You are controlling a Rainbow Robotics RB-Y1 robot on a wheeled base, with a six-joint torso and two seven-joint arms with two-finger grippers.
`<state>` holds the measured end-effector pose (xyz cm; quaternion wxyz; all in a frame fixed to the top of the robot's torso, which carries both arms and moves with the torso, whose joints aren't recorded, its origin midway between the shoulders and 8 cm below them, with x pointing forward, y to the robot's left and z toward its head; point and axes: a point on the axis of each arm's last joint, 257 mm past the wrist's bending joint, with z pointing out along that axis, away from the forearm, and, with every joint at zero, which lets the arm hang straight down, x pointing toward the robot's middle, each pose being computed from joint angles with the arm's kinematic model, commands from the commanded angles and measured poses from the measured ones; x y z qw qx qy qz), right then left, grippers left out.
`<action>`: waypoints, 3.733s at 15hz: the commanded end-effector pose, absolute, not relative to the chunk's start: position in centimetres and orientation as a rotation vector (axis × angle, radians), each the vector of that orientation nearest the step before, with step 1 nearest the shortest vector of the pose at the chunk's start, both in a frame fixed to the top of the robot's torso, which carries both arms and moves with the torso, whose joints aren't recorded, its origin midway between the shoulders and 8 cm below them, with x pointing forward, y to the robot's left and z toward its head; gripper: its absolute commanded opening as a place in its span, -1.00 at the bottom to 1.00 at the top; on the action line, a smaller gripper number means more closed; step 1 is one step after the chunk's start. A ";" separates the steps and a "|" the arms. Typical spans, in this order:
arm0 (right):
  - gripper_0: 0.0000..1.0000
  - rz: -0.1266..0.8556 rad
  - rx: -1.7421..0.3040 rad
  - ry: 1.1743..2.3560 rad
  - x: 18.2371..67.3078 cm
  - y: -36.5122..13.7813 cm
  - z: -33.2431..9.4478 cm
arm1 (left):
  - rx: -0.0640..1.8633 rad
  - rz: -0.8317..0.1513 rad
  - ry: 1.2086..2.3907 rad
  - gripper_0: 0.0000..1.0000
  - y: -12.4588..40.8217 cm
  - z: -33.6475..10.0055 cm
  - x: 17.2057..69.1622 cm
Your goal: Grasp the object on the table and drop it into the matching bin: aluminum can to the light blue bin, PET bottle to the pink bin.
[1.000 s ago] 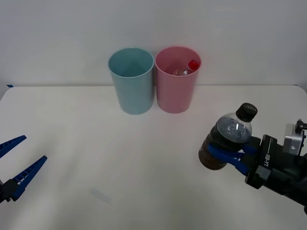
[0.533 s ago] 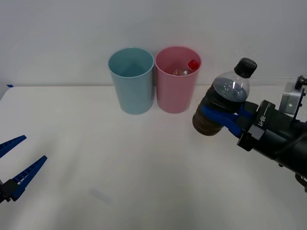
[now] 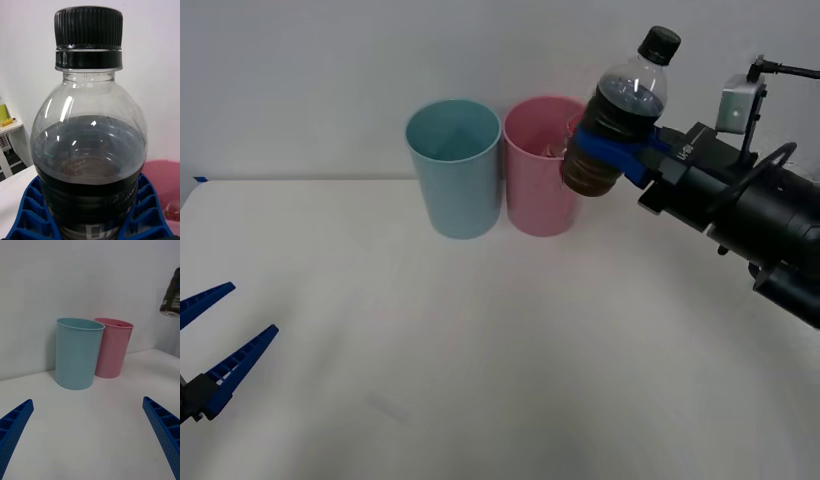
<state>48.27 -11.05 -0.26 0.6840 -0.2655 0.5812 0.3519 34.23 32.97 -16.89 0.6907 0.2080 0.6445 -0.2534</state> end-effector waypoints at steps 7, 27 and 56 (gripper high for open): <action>-1.00 0.665 -0.607 1.361 59.8 -9.0 0.5 | 0.465 -0.567 1.441 1.00 33.0 -16.9 34.2; 1.00 0.569 -0.573 1.430 67.2 -7.3 0.0 | 0.465 -0.567 1.441 1.00 33.0 -16.9 34.2; 1.00 0.493 -0.693 1.460 42.9 -25.6 -10.9 | 0.465 -0.567 1.441 1.00 33.0 -16.9 34.2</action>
